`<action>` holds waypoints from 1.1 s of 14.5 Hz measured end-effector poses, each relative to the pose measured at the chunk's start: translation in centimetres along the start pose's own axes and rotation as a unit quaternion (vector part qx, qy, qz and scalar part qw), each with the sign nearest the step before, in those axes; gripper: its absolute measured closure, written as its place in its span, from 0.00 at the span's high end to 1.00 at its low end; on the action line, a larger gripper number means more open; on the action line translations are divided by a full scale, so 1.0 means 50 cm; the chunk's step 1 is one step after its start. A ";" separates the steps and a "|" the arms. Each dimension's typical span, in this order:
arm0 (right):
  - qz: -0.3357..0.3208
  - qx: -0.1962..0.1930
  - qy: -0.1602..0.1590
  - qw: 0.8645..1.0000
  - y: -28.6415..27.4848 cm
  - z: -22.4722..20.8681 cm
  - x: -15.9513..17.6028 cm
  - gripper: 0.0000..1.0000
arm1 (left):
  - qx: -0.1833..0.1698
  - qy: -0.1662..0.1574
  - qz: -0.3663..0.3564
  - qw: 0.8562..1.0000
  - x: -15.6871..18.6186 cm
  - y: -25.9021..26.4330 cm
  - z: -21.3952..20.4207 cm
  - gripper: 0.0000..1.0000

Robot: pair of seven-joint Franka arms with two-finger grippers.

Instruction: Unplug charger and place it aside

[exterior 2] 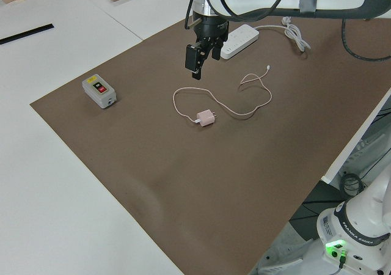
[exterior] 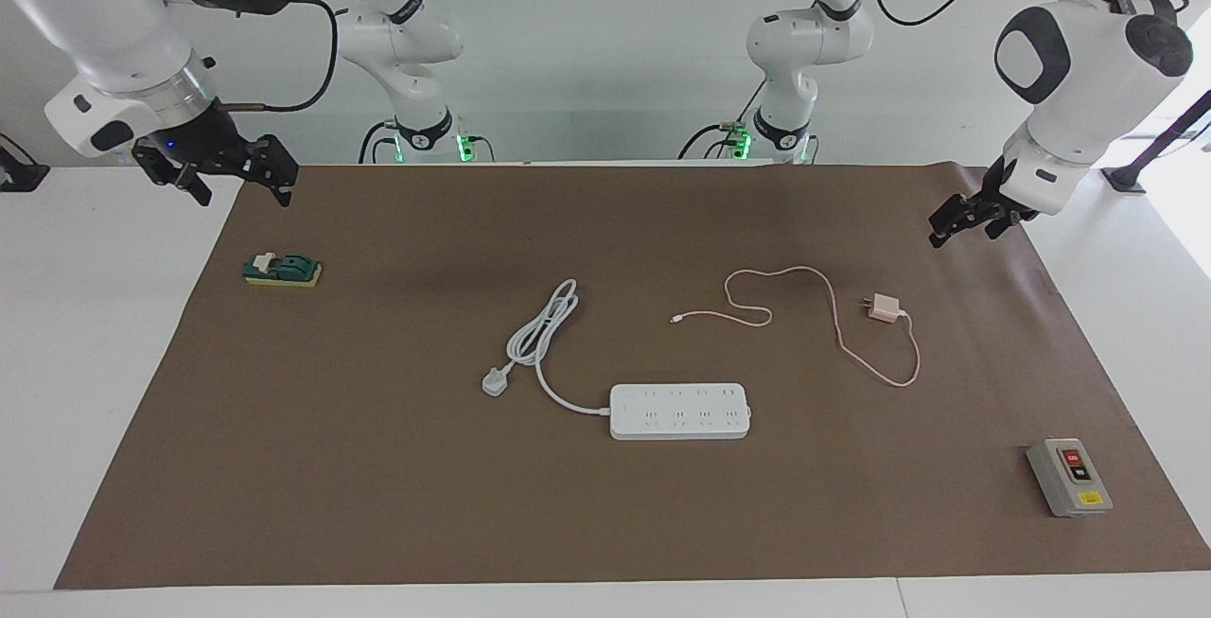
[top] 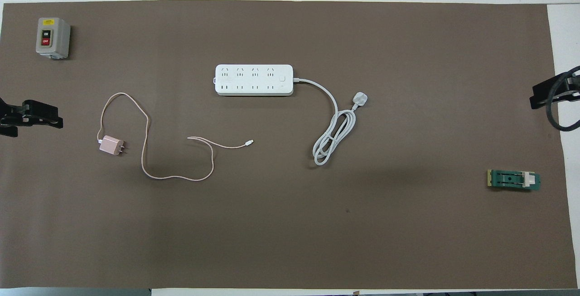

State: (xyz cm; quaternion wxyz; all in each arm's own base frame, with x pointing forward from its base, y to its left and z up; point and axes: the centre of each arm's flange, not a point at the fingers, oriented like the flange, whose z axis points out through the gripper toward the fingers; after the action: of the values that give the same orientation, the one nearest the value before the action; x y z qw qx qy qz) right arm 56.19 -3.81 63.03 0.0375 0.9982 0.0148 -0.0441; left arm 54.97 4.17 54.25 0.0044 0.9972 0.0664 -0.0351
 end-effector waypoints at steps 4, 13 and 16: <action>0.003 0.001 -0.002 1.000 -0.009 0.023 -0.045 1.00 | -0.001 0.018 -0.018 1.000 -0.016 0.015 -0.081 1.00; 0.016 0.007 0.007 1.000 -0.020 0.020 -0.042 1.00 | 0.003 0.022 0.013 1.000 -0.043 0.077 -0.079 1.00; 0.016 0.007 0.007 1.000 -0.020 0.021 -0.042 1.00 | 0.010 0.019 0.033 0.999 -0.044 0.083 -0.080 1.00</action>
State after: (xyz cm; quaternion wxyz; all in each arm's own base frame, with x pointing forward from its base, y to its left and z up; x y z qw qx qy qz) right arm 53.96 -2.97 62.10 0.0309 0.9988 -0.0014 -0.0369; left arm 53.62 -0.17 58.42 -0.0053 0.9993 0.0329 -0.0166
